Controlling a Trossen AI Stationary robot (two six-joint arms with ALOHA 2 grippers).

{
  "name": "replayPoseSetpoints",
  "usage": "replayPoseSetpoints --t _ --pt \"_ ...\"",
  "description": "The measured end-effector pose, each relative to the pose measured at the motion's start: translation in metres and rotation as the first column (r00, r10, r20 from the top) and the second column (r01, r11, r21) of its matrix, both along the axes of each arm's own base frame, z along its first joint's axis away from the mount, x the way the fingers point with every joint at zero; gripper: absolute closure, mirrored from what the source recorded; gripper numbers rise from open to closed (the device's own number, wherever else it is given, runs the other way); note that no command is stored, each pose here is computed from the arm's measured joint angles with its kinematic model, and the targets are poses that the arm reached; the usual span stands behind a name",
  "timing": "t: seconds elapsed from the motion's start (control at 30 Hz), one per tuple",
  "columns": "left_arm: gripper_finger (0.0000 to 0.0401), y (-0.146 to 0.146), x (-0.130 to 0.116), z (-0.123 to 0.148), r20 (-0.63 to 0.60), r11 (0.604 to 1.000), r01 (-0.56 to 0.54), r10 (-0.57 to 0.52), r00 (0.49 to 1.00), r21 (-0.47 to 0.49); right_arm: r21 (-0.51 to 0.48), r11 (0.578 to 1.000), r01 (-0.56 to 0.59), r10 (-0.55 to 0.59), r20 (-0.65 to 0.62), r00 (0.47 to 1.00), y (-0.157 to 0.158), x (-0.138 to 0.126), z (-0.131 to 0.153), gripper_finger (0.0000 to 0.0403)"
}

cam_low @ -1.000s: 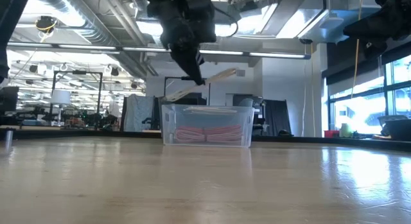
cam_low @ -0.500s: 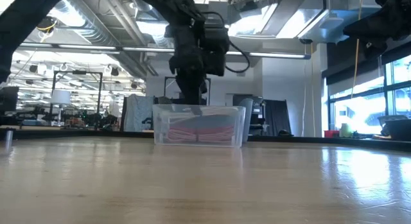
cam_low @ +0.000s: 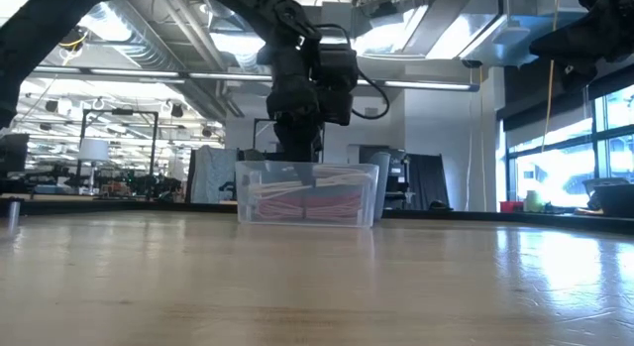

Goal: Pick & Place USB Port
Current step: Put the white charger cable into the transparent bin

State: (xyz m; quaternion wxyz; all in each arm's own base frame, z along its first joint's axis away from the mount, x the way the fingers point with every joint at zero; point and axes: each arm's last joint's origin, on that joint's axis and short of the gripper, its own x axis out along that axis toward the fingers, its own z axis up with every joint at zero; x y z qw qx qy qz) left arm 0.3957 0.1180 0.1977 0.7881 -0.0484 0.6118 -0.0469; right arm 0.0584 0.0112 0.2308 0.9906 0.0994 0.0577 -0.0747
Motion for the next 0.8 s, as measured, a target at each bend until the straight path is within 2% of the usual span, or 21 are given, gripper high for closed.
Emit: replayPoseSetpoints --t 0.8 --pt "0.0398 0.0012 0.0019 -0.0032 0.010 0.999 0.042 -0.042 0.999 0.023 0.000 1.000 0.000 0.000 0.000 1.000 0.0000 0.0000 0.0000 0.0372"
